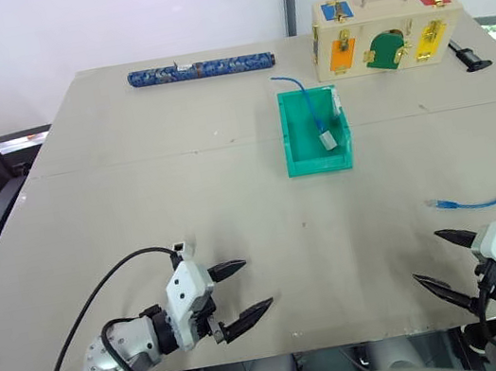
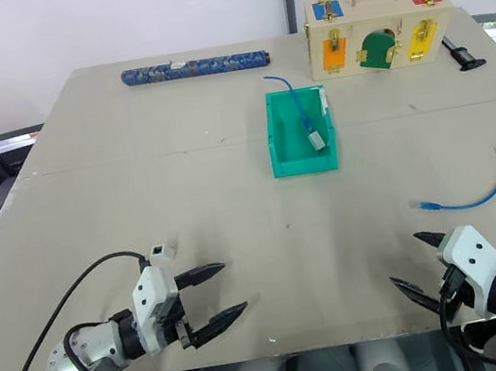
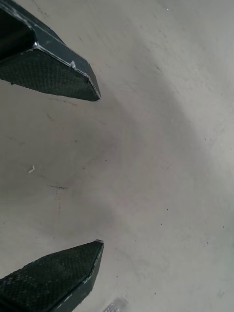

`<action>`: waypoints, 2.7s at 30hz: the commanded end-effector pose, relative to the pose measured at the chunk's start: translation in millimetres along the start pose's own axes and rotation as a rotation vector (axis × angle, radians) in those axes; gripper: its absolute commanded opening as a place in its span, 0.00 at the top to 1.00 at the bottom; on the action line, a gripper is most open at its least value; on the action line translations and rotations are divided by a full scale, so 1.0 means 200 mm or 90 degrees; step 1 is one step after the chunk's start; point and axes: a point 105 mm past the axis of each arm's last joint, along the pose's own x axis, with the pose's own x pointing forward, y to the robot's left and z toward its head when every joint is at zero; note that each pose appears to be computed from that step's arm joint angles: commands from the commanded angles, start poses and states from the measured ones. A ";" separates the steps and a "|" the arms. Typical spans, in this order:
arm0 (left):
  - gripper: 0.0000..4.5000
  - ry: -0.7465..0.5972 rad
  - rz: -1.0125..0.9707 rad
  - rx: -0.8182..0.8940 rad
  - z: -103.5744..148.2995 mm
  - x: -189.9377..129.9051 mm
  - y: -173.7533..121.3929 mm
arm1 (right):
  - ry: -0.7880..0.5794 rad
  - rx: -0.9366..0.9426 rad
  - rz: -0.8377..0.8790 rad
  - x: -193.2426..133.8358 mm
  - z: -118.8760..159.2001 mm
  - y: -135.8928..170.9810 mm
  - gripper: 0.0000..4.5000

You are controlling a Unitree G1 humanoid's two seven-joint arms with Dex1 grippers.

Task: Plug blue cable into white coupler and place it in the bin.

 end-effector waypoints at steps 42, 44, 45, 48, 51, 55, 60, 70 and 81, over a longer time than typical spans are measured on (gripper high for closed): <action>0.00 -0.038 -0.101 0.124 0.31 0.16 0.10 | 0.076 -0.225 0.306 0.56 0.46 -0.06 1.00; 0.00 -0.003 -0.077 0.132 0.29 0.18 0.13 | 0.086 -0.273 0.332 0.69 0.44 0.01 1.00; 0.00 0.002 -0.073 0.131 0.28 0.18 0.14 | 0.094 -0.293 0.345 0.73 0.43 0.04 1.00; 0.00 0.017 -0.080 0.135 0.26 0.20 0.15 | 0.107 -0.322 0.381 0.81 0.38 0.09 0.81; 0.00 0.038 -0.098 0.149 0.24 0.23 0.14 | 0.113 -0.340 0.403 0.82 0.35 0.10 0.51; 0.00 0.051 -0.116 0.162 0.22 0.26 0.15 | 0.048 -0.335 0.373 0.79 0.43 0.06 0.08; 0.00 0.060 -0.124 0.172 0.23 0.33 0.20 | -0.109 -0.254 0.360 0.56 0.55 0.07 0.01; 0.00 0.087 -0.184 0.207 0.30 0.52 0.22 | -0.215 -0.153 0.102 0.17 0.45 0.00 0.01; 0.29 0.155 -0.254 0.252 0.25 0.67 0.22 | -0.153 -0.111 -0.018 0.04 0.32 0.05 0.00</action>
